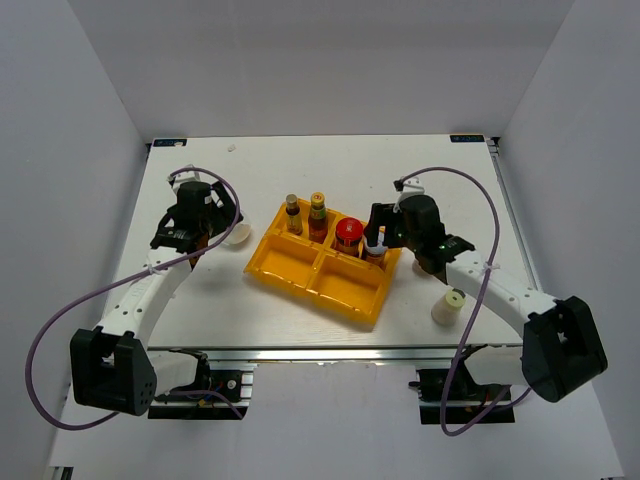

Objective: Organize the condiment bottles

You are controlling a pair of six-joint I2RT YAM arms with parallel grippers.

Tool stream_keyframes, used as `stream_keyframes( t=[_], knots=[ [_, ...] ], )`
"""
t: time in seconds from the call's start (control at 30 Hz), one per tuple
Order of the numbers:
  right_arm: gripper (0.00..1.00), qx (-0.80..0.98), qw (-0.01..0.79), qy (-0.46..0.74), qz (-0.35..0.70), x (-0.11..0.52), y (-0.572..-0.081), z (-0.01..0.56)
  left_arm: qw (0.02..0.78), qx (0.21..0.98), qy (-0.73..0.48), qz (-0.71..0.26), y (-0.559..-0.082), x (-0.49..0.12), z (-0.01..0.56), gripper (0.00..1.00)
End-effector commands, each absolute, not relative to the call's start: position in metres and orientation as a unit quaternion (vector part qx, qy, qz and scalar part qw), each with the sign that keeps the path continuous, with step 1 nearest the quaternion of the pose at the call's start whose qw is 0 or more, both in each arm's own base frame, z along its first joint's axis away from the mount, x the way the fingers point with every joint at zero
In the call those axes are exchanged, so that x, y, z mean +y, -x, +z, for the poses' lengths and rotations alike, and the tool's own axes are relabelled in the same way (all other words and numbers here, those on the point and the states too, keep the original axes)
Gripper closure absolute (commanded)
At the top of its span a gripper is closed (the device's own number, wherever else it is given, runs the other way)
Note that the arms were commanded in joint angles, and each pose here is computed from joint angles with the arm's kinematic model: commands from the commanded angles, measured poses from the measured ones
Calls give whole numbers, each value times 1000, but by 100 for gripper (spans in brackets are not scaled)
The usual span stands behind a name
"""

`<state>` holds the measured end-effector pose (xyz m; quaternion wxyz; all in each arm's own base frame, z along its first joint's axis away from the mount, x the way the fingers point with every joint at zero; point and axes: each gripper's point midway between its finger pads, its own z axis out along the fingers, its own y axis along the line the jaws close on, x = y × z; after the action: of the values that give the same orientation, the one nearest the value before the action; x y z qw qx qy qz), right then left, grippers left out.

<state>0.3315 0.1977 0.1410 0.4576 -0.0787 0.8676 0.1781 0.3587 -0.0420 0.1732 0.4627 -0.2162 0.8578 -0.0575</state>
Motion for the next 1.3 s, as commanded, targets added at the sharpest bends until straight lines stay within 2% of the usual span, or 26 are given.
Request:
stream_keyframes(
  t=[0.0, 0.17, 0.43, 1.0, 1.1, 1.27],
  knots=[
    [16, 845, 493, 74, 195, 201, -336, 179, 470, 851, 226, -57, -359, -39, 183, 2],
    [11, 851, 505, 32, 137, 168, -328, 196, 471, 851, 226, -58, -358, -38, 186, 2],
    [11, 876, 473, -82, -52, 79, -307, 184, 471, 850, 223, -72, -351, -42, 188, 2],
    [11, 913, 387, -111, -64, 60, -318, 112, 473, 850, 220, -72, -352, -42, 186, 2],
    [14, 915, 383, -114, -48, 63, -318, 106, 472, 851, 218, -71, -353, -42, 185, 2],
    [30, 920, 373, -117, -43, 63, -318, 98, 470, 853, 219, -67, -352, -41, 182, 2]
  ],
)
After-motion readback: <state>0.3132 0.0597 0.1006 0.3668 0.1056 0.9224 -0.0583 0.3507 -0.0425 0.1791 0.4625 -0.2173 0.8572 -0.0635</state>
